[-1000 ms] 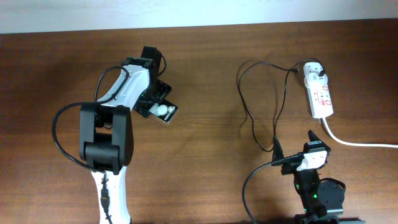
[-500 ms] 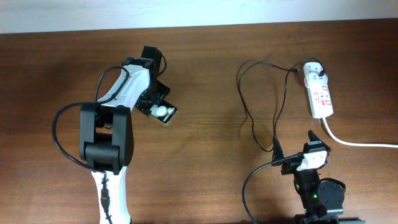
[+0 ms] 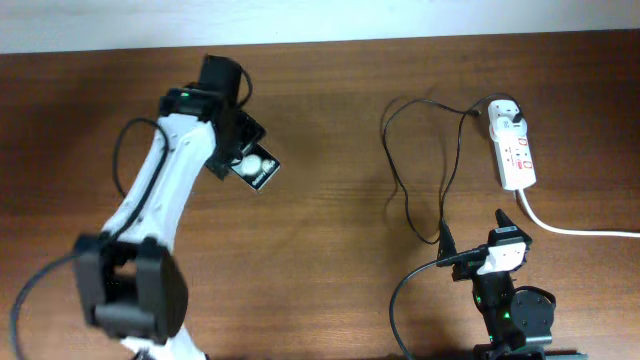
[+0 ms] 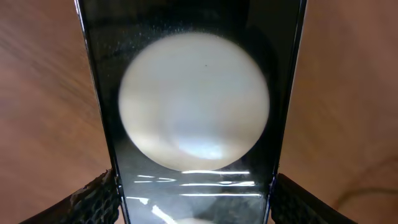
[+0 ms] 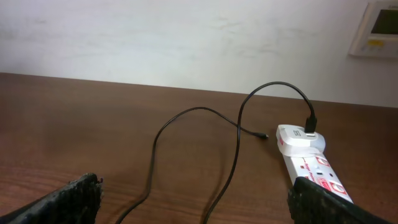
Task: Plug charger to phone and switch on socket
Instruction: 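Rotate the held phone upright and bring it toward the center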
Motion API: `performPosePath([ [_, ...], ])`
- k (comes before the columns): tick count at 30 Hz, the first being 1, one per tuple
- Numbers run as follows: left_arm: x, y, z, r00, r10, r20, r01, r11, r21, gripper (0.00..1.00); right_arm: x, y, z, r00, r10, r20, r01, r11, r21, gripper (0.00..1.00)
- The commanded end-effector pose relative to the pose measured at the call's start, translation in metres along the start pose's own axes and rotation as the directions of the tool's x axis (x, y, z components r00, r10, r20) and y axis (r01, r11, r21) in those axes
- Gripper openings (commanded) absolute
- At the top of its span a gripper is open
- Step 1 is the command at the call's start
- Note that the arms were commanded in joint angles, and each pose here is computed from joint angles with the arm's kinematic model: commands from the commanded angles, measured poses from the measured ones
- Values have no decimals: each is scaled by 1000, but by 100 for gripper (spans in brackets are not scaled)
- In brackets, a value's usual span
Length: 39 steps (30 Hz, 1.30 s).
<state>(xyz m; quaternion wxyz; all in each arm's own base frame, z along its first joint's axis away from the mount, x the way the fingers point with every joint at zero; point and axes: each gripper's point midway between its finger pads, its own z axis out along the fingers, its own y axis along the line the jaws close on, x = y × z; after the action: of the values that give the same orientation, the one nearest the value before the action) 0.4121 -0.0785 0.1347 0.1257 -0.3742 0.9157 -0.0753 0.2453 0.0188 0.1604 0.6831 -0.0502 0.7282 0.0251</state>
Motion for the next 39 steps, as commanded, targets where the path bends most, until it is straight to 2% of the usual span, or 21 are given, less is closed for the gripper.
performPosePath([
  [1, -6, 2, -67, 995, 30, 91, -39, 995, 95, 63, 3, -2, 0, 1000, -6, -5, 6, 1000, 10, 99],
  [5, 7, 21, -146, 982, 58, 177, -92, 977, 191, 63, 3, -2, 0, 1000, -6, -5, 6, 1000, 10, 99],
  [9, 34, 61, -217, 965, 58, 254, -128, 954, 272, 63, 3, -2, 0, 1000, -6, -5, 6, 1000, 10, 99],
  [13, 66, 107, -269, 948, 31, 315, -146, 926, 349, 64, 3, -2, 0, 1000, -6, -5, 6, 1000, 10, 99],
  [16, 96, 150, -286, 953, -30, 301, -92, 920, 380, 64, 3, -2, 0, 1000, -6, -5, 6, 1000, 10, 99],
  [18, 113, 175, -276, 964, -64, 256, -33, 933, 357, 64, 3, -2, 0, 1000, -6, -5, 6, 1000, 10, 99],
  [21, 125, 185, -239, 981, -120, 149, 74, 956, 283, 64, 3, -2, 0, 1000, -6, -5, 6, 1000, 10, 99],
  [22, 129, 176, -214, 988, -131, 87, 102, 955, 278, 63, 3, -2, 0, 1000, -6, -5, 6, 1000, 10, 99],
  [25, 134, 124, -161, 994, -100, -52, 113, 901, 420, 63, 3, -2, 0, 1000, -6, -5, 6, 1000, 10, 99],
  [27, 139, 101, -119, 975, -138, -174, 204, 865, 459, 63, 3, -2, 0, 1000, -6, -5, 6, 1000, 10, 99],
  [30, 139, 59, -91, 944, -113, -309, 264, 822, 505, 63, 3, -2, 0, 1000, -6, -5, 6, 1000, 10, 99],
  [32, 143, 33, -77, 901, -74, -428, 310, 800, 514, 63, 3, -2, 0, 1000, -6, -5, 6, 1000, 10, 99],
  [33, 148, 28, -70, 878, -56, -475, 322, 805, 499, 63, 3, -2, 0, 1000, -6, -5, 6, 1000, 10, 99],
  [36, 172, 26, -42, 752, -40, -658, 380, 842, 383, 63, 3, -2, 0, 1000, -6, -5, 6, 1000, 10, 99],
  [37, 177, 26, -36, 730, -25, -683, 376, 849, 370, 63, 3, -2, 0, 1000, -6, -5, 6, 1000, 10, 99],
  [39, 179, 27, -32, 734, 9, -679, 346, 855, 385, 63, 3, -2, 0, 1000, -6, -5, 6, 1000, 10, 99],
])
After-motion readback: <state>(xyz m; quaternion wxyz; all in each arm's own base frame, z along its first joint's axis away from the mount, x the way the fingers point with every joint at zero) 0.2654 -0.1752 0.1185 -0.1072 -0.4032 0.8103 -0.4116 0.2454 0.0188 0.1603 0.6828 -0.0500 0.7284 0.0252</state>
